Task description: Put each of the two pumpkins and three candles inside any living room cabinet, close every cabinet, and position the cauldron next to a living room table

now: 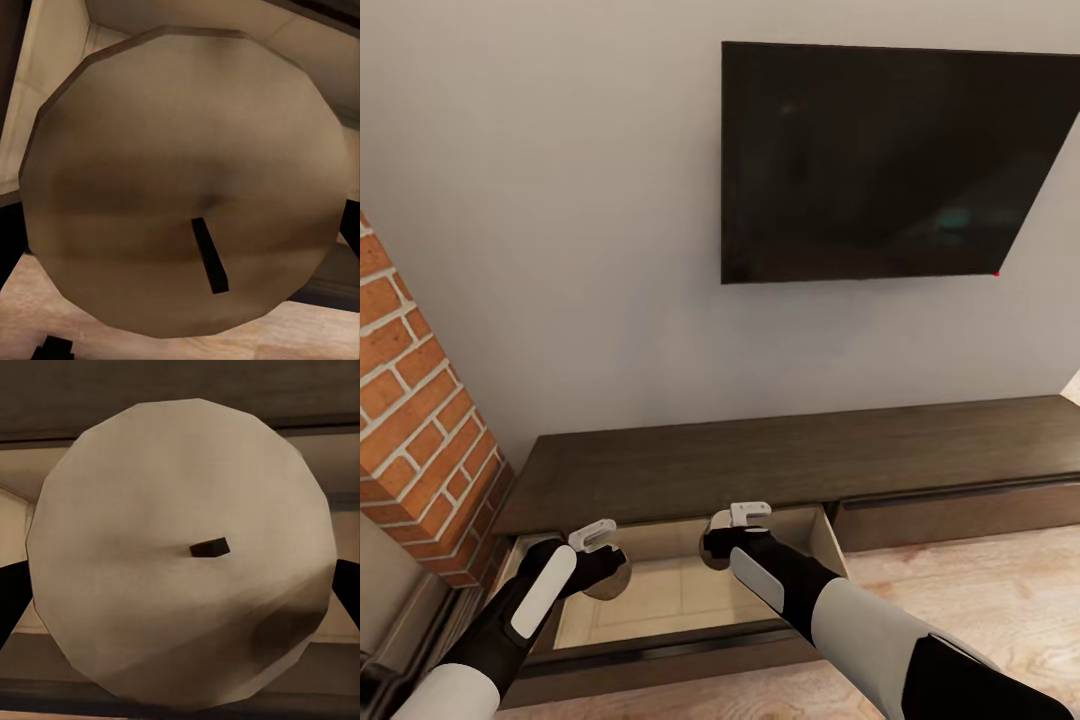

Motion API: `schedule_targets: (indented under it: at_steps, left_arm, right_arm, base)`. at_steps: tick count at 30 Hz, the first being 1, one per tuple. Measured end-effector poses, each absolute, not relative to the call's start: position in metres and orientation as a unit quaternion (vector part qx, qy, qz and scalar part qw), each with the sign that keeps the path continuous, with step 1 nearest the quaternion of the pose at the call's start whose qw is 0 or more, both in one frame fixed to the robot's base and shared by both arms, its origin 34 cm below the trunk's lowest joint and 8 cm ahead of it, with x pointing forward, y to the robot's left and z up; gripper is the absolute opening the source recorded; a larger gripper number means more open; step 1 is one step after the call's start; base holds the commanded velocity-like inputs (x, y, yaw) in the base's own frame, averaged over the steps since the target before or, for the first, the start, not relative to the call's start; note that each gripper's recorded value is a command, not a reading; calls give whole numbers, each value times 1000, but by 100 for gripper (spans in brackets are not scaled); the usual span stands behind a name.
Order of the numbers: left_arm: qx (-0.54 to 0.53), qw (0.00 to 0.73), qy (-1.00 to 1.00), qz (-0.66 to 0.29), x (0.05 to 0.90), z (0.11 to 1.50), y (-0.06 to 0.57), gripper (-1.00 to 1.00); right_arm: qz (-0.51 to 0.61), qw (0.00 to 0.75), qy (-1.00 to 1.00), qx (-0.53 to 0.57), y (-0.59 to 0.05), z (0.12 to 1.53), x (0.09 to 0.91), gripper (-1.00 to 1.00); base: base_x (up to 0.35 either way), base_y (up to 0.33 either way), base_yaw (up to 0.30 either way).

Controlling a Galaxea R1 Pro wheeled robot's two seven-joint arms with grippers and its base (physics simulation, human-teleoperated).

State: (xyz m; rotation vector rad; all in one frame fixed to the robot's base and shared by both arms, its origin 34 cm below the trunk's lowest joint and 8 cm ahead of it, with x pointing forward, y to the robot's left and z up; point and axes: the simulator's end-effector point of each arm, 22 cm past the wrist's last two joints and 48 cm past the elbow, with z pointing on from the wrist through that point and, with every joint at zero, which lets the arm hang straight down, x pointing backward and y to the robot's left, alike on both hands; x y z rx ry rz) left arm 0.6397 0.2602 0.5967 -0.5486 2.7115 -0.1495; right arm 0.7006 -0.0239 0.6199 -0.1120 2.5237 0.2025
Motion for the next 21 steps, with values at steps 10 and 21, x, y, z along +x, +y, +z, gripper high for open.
schedule_targets:
  at_steps: [10,21]
  left_arm:
    - [-195,186,962,-54,639,580,260,-100]
    - [-195,188,961,-55,638,560,259,-100]
  right_arm:
    - [80,308,947,-38,-22,605,703,-100]
    - [84,306,948,-33,-21,584,700,-100]
  base:
    - [0,0,0]
    - [0,0,0]
